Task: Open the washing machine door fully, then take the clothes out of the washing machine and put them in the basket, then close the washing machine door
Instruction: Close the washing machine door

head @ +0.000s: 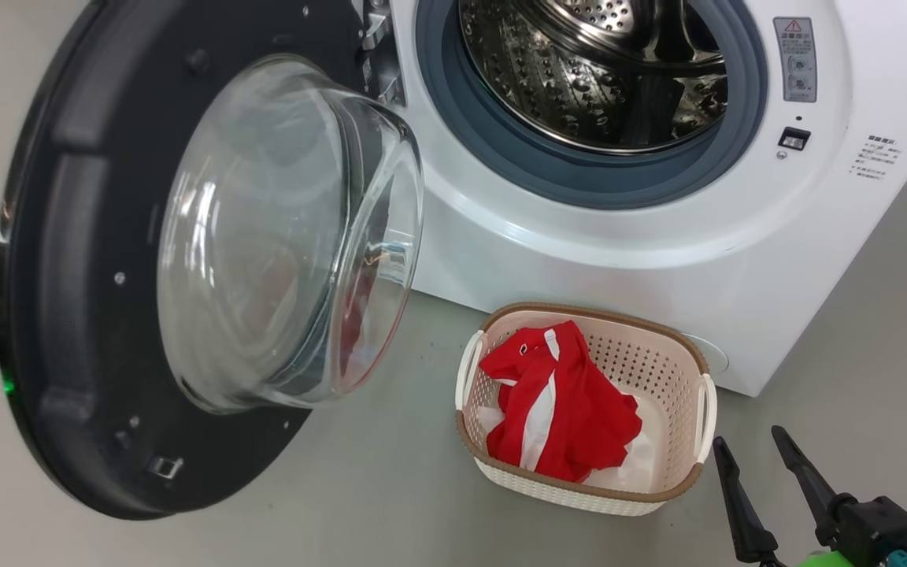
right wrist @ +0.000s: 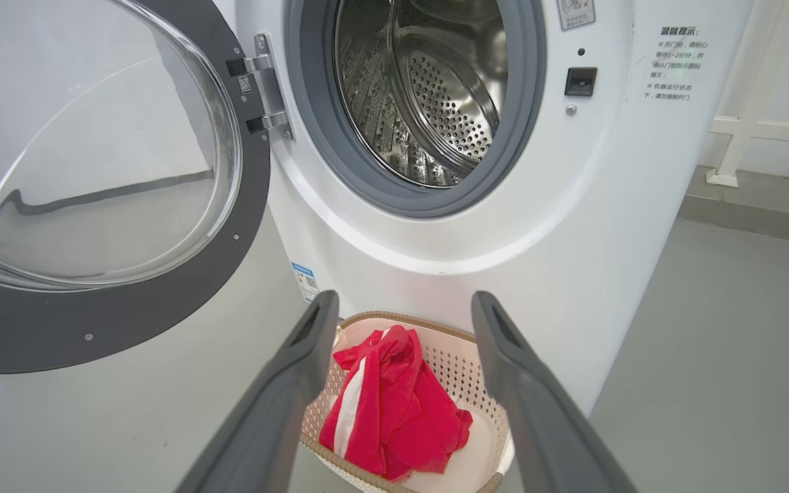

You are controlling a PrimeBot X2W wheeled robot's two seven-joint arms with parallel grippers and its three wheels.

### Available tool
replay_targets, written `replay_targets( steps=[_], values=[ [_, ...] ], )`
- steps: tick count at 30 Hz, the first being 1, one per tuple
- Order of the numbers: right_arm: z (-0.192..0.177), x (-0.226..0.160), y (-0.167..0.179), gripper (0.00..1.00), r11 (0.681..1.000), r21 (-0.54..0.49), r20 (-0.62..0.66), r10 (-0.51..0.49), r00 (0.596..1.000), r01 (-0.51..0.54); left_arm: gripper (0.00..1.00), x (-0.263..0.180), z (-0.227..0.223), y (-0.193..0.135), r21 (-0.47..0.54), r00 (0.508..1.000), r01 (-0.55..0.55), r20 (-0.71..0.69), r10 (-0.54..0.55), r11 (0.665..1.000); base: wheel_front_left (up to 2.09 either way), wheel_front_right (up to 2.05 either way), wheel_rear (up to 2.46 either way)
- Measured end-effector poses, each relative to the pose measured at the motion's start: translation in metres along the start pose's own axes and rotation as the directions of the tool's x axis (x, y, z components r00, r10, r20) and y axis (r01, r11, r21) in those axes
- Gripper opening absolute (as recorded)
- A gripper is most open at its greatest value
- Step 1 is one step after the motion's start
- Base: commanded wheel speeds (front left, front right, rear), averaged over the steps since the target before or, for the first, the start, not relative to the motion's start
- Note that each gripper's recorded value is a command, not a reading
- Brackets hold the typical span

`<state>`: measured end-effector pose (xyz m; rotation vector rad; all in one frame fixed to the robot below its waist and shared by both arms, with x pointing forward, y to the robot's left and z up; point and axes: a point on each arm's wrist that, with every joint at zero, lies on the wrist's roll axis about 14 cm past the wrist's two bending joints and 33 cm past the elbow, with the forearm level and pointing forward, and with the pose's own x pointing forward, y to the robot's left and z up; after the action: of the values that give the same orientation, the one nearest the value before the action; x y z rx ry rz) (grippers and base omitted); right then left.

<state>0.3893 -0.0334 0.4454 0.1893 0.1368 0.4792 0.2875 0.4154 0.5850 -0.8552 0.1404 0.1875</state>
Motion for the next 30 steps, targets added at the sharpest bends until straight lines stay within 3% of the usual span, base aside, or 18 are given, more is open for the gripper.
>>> replay_targets(
  steps=[13, 30],
  values=[
    [0.006, -0.007, -0.004, 1.0, 1.0, -0.001, 0.018, -0.022, 1.0, 0.022, 0.0, 0.008, -0.04, -0.07, 0.09, 0.968, 0.224, -0.141, -0.21, 0.971, 0.0, 0.0, 0.0],
    [0.0, -0.014, -0.02, 1.0, 0.997, 0.015, 0.005, -0.076, 0.997, 0.076, 0.0, 0.035, -0.096, -0.114, 0.112, 0.912, 0.35, -0.268, -0.311, 0.93, 0.0, 0.0, 0.0]
  ],
)
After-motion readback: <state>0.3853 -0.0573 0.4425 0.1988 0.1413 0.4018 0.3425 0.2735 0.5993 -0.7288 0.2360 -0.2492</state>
